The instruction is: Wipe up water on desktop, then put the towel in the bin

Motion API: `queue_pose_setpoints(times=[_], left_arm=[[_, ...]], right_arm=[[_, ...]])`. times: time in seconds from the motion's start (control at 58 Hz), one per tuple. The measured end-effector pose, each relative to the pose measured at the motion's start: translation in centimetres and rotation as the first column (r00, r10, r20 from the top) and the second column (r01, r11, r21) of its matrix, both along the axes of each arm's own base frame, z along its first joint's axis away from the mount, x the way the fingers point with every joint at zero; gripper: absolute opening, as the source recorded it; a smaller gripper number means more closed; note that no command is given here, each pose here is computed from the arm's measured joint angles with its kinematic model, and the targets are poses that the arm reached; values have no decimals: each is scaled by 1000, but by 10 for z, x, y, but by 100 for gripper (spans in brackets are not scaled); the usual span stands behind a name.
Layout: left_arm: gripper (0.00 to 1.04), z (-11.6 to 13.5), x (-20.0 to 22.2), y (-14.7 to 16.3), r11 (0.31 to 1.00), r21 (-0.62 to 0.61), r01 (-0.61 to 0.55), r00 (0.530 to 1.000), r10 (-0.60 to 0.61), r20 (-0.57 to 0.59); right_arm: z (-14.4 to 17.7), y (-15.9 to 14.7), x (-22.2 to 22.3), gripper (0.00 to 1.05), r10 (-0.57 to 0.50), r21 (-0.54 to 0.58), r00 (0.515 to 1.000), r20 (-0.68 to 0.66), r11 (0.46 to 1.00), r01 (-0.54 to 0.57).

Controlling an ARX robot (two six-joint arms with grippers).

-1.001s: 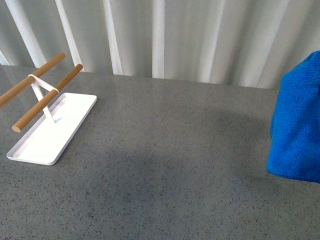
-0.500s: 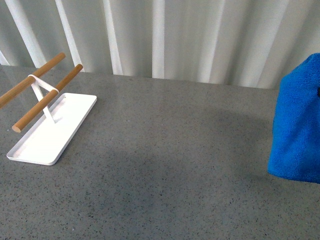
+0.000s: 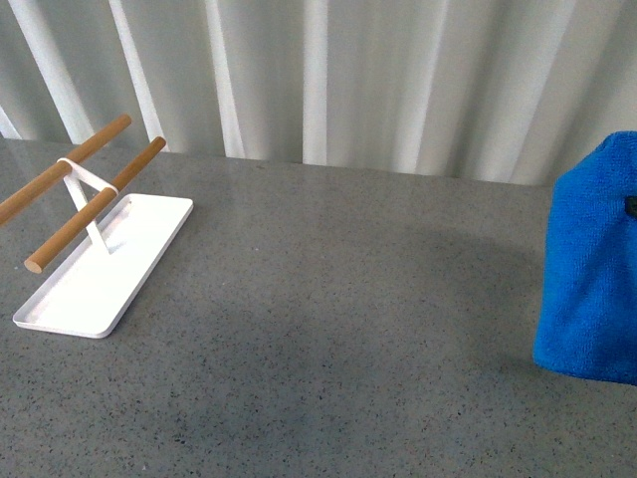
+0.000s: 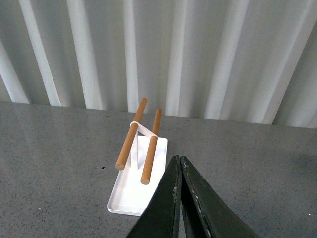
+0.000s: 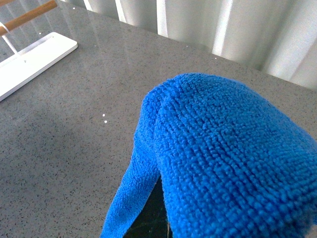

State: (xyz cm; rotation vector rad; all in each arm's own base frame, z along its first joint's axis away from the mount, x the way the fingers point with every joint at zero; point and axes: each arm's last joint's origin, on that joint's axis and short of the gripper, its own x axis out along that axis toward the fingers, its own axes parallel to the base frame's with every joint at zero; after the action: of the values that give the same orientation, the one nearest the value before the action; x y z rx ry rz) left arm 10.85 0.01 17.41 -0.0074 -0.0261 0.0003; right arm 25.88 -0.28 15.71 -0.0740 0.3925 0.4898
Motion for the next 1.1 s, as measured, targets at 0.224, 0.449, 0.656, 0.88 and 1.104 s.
queue_pose_setpoints(times=[0.224, 0.449, 0.656, 0.88, 1.104], left_arm=[[4, -3, -12, 0, 1000, 0, 0, 1000, 0, -3], [4, -3, -12, 0, 1000, 0, 0, 1000, 0, -7], [35, -3, -12, 0, 1000, 0, 0, 1000, 0, -7], [74, -3, -12, 0, 1000, 0, 0, 1000, 0, -7], [97, -3, -12, 0, 1000, 2, -1, 1000, 1, -7]], right_arm=[[3, 1, 3, 4, 1, -9, 1000, 6, 1000, -1], [2, 2, 3, 4, -1, -16, 1000, 4, 1000, 1], [0, 1, 23, 4, -64, -47, 997, -31, 997, 63], [-26, 0, 62, 4, -112, -151, 983, -145, 984, 90], [-77, -2, 76, 4, -80, -339, 962, -263, 941, -15]])
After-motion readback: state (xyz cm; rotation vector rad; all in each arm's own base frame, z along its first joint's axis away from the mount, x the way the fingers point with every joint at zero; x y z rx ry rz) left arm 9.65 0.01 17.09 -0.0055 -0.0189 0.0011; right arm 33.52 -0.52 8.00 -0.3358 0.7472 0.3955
